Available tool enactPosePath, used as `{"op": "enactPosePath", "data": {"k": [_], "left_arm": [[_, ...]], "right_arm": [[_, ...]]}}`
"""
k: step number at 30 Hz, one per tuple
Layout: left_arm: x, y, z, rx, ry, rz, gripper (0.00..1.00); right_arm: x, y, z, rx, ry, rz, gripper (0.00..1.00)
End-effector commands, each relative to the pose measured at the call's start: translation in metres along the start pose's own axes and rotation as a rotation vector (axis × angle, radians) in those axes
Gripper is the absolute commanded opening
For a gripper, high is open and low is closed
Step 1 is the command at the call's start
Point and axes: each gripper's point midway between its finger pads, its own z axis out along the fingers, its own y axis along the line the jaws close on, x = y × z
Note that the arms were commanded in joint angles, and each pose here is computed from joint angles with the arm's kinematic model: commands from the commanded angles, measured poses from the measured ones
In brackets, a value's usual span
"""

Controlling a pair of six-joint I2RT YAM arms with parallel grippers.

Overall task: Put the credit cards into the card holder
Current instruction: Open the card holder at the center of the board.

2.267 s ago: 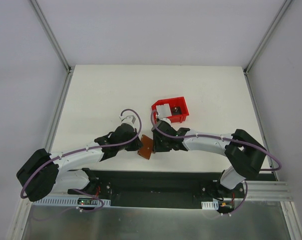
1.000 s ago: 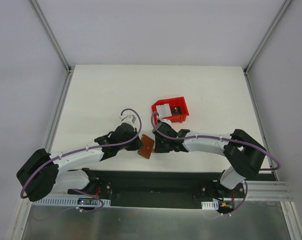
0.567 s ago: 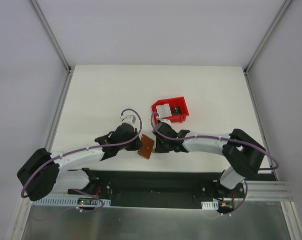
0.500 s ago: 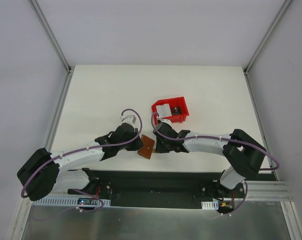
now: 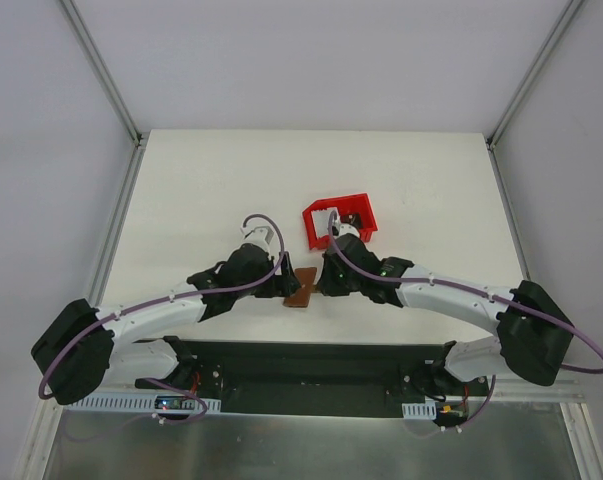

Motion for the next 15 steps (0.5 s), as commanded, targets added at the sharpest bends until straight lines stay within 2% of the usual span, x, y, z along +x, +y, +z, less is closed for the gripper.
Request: {"op": "enactPosePath", "data": {"k": [1,8,15], "left_arm": [[-0.024,-0.038,-0.004,0.133,-0.057,0.04,0.8],[-0.019,-0.065,-0.003,0.27,-0.004,0.083,0.79],[-0.013,-0.065,0.004,0.265,0.042,0.128,0.74]], "right_arm": [[-0.009,0.013,-0.012,-0.06,-0.016,-0.012,0.0],[-0.015,0.02,-0.016,-0.093,-0.039,0.0,0.01],[-0.026,0.03,-0.028,-0.129,-0.068,-0.002,0.01]]}}
